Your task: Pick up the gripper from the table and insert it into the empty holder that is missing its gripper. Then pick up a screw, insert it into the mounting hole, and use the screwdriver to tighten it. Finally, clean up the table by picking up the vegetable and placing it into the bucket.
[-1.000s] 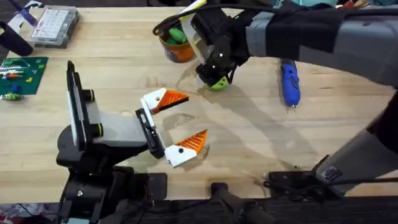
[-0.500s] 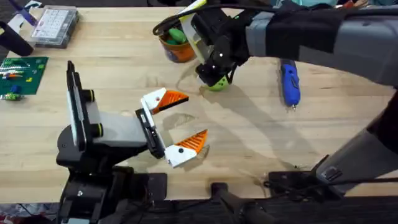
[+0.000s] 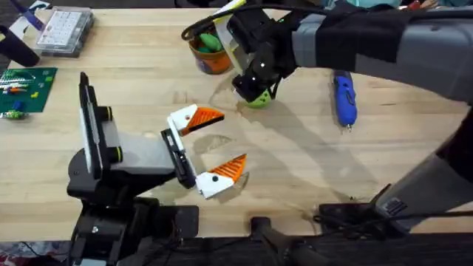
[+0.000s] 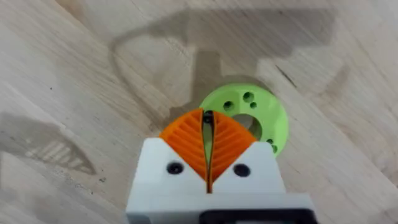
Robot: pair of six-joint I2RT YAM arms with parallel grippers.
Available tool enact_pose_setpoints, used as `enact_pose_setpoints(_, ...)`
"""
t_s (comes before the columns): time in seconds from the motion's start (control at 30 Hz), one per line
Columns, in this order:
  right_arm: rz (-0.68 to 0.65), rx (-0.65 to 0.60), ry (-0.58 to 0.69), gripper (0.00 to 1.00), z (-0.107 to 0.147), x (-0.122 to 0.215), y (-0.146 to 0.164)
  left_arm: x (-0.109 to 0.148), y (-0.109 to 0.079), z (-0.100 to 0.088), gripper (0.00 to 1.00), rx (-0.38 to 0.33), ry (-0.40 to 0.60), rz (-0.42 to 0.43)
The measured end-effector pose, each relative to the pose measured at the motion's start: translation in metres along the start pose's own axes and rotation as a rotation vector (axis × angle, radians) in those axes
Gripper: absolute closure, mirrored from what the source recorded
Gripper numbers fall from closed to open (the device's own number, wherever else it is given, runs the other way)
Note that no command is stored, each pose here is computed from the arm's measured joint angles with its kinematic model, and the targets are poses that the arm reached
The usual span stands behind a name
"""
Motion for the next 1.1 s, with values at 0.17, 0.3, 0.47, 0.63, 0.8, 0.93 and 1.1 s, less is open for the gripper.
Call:
enact_pose_setpoints(0.17, 0.000, 0.000, 0.000, 0.994, 0.000, 0.000, 0.000, 0.000, 0.000, 0.000, 0.013, 0.000, 0.000, 0.000)
enact_pose_setpoints(0.3, -0.005, 0.001, 0.017, 0.994, 0.004, 0.000, 0.001, 0.000, 0.000, 0.000, 0.013, 0.000, 0.000, 0.000)
enact_pose_setpoints(0.47, -0.020, -0.002, 0.053, 0.994, 0.006, 0.011, 0.001, 0.000, 0.000, 0.000, 0.013, 0.000, 0.000, 0.000)
enact_pose_setpoints(0.63, -0.002, -0.016, 0.003, 0.994, -0.014, 0.055, -0.012, 0.000, 0.000, 0.000, 0.013, 0.000, 0.000, 0.000)
enact_pose_setpoints(0.8, 0.034, -0.024, -0.095, 0.994, -0.042, 0.115, -0.026, 0.000, 0.000, 0.000, 0.013, 0.000, 0.000, 0.000)
enact_pose_setpoints(0.93, 0.045, -0.024, -0.131, 0.994, -0.053, 0.147, -0.030, 0.000, 0.000, 0.000, 0.013, 0.000, 0.000, 0.000)
enact_pose_setpoints(1.1, 0.047, -0.022, -0.143, 0.994, -0.056, 0.174, -0.030, 0.000, 0.000, 0.000, 0.014, 0.000, 0.000, 0.000)
Point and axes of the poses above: each hand's point on the last joint's axis, 136 mm out from that joint toward the fingers, its own x axis back along the fingers, its own y axis along the line the jaws close on, z = x × y, the point moved 1 cm from there along x, back along the fingers, and after that the axes turned 14 degrees about x, right-handed, at the moved point
